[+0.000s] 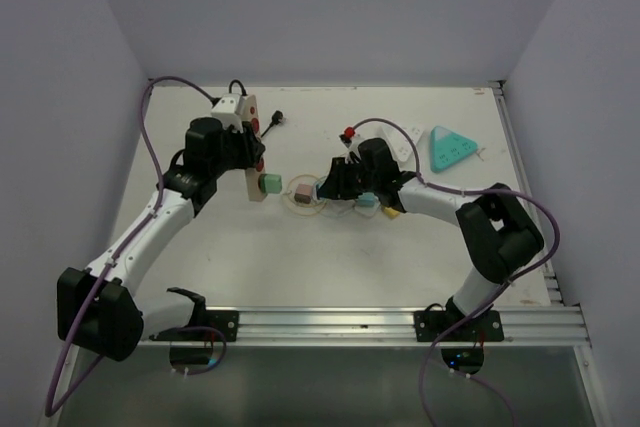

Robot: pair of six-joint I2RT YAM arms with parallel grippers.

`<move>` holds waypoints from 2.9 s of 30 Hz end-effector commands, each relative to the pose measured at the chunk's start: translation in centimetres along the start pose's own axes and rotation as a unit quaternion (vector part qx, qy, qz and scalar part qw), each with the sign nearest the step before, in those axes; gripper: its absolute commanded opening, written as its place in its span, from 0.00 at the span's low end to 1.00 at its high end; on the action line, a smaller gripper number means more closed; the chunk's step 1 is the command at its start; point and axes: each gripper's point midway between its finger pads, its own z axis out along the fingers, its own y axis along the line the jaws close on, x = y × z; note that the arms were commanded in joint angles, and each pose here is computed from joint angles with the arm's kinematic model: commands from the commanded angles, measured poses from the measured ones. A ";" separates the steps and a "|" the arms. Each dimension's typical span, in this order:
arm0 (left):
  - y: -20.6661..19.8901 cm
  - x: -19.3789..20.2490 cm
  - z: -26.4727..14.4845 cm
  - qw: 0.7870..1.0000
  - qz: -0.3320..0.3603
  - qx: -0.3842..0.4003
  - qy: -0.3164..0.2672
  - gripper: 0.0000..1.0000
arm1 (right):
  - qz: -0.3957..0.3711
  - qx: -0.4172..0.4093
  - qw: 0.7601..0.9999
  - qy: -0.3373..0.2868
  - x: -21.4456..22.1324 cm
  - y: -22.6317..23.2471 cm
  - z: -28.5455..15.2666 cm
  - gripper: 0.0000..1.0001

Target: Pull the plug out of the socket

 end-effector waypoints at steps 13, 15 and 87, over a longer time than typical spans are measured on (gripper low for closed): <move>-1.5 -3.4 -1.9 0.993 0.050 0.043 -0.099 0.00 | 0.019 0.064 0.996 -0.058 -2.9 -3.5 0.4 0.77; -1.6 -3.2 -1.8 0.993 0.049 0.046 -0.097 0.00 | 0.011 0.074 0.995 -0.062 -3.2 -3.5 -0.3 0.82; 7.4 -2.9 -2.7 0.973 0.105 -0.189 -0.086 0.00 | -0.135 -0.032 0.990 0.020 -2.1 14.0 -6.9 0.00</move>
